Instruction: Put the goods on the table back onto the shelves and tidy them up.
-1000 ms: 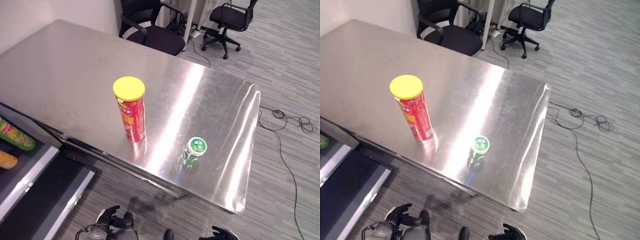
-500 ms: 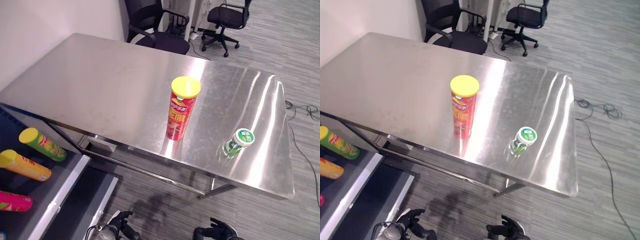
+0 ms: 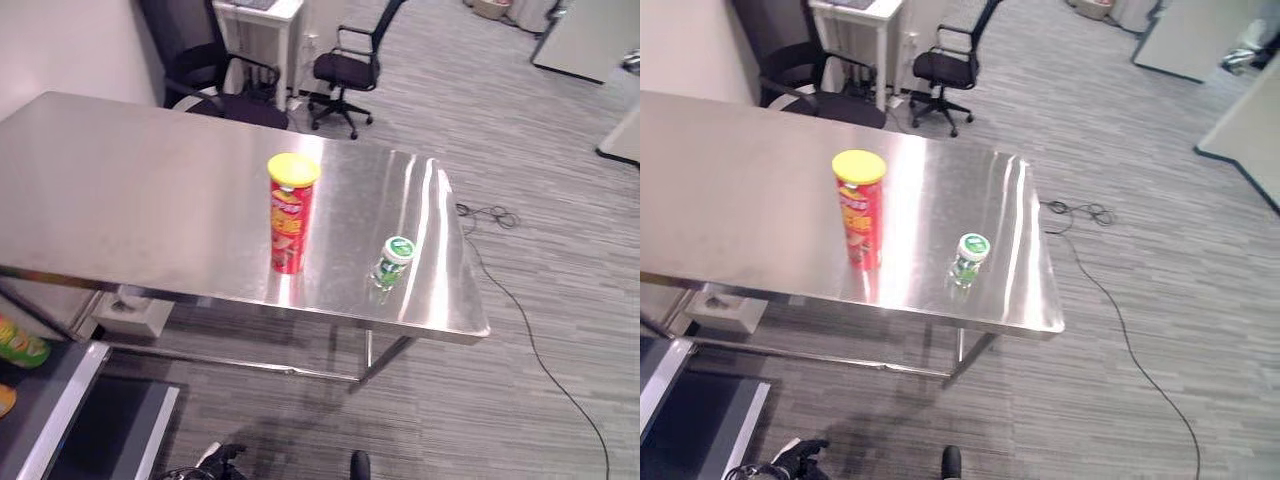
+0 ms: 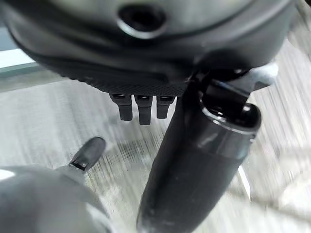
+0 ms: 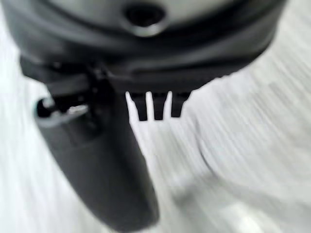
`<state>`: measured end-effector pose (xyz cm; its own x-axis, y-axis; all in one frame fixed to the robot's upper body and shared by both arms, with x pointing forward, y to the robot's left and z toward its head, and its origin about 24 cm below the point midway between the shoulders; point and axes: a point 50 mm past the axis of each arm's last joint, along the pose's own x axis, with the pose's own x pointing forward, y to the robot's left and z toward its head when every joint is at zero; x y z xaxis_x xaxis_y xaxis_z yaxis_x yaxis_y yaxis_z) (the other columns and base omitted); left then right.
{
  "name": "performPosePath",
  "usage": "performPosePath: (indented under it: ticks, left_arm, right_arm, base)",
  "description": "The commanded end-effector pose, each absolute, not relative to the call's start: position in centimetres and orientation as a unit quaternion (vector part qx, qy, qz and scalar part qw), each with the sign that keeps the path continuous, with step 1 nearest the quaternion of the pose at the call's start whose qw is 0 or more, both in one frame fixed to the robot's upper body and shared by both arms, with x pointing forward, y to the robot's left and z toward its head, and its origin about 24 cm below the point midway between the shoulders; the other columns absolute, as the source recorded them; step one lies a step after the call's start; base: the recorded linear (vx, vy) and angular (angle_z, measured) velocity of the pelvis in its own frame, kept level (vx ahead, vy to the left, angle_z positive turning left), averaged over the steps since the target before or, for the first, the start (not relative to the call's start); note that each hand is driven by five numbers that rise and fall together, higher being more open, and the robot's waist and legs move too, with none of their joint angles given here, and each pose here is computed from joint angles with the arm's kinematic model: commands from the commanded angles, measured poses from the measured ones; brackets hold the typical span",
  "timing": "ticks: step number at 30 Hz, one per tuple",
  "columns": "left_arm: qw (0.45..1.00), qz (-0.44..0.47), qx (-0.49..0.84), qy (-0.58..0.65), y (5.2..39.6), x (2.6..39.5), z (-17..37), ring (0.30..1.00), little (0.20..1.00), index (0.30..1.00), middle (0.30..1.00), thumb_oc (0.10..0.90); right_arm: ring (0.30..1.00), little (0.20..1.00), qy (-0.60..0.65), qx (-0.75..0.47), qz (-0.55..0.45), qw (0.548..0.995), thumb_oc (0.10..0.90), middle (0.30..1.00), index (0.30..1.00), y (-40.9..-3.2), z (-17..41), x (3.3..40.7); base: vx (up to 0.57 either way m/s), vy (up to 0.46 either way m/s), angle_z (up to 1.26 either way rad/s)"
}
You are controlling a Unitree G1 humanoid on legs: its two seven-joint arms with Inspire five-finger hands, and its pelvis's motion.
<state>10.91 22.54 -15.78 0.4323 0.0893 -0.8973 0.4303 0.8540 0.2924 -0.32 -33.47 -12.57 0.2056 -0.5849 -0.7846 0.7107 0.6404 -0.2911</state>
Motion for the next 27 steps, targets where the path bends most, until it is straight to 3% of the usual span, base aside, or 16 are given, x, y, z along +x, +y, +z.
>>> performPosePath:
  ticks: [1, 3, 9, 12, 16, 21, 27]
  left_arm:
    - [0.832, -0.117, 0.242, 0.485, 21.7, 13.1, -15.2, 0.9, 0.9, 0.9, 0.9, 0.8]
    - [0.833, -0.115, 0.238, 0.485, 21.5, 12.8, -15.3, 0.9, 0.9, 0.9, 0.9, 0.8]
    - [0.83, -0.118, 0.243, 0.489, 21.1, 12.5, -15.5, 0.9, 0.9, 0.9, 0.9, 0.8]
    - [0.825, -0.12, 0.241, 0.497, 20.7, 11.8, -15.8, 0.9, 0.9, 0.9, 0.9, 0.8]
    - [0.824, -0.101, 0.223, 0.511, 21.0, 11.3, -16.0, 0.9, 0.9, 0.9, 0.9, 0.8]
    - [0.827, -0.107, 0.224, 0.505, 20.4, 11.7, -15.9, 0.9, 0.9, 0.9, 0.9, 0.8]
    - [0.827, -0.129, 0.231, 0.496, 19.7, 12.2, -15.9, 0.9, 0.9, 0.9, 0.9, 0.8]
  right_arm:
    - [0.9, 0.9, 0.309, -0.066, -0.487, 0.814, 0.8, 0.9, 0.9, -40.7, -5.4, 3.1]
    - [0.9, 0.9, 0.216, -0.134, -0.503, 0.826, 0.8, 0.9, 0.9, -42.3, -1.0, 4.7]
    - [0.9, 0.9, 0.036, -0.312, -0.528, 0.789, 0.8, 0.9, 0.9, -43.8, 9.2, 7.8]
    - [0.9, 0.9, -0.141, -0.367, -0.534, 0.748, 0.8, 0.9, 0.9, -41.6, 16.2, 9.4]
    - [0.9, 0.9, -0.312, -0.376, -0.461, 0.741, 0.8, 0.9, 0.9, -37.3, 21.8, 11.7]
    - [0.9, 0.9, -0.432, -0.356, -0.294, 0.775, 0.8, 0.9, 0.9, -32.1, 25.7, 14.8]
    - [0.9, 0.9, -0.392, -0.318, -0.136, 0.852, 0.8, 0.9, 0.9, -29.3, 24.4, 19.8]
  base:
    - [0.05, 0.004, -0.19]
    - [0.06, 0.007, -0.11]
    - [0.04, 0.0, -0.13]
    - [0.07, -0.003, 0.02]
    - [0.02, -0.032, 0.08]
    - [0.0, -0.035, 0.17]
    - [0.0, -0.023, 0.27]
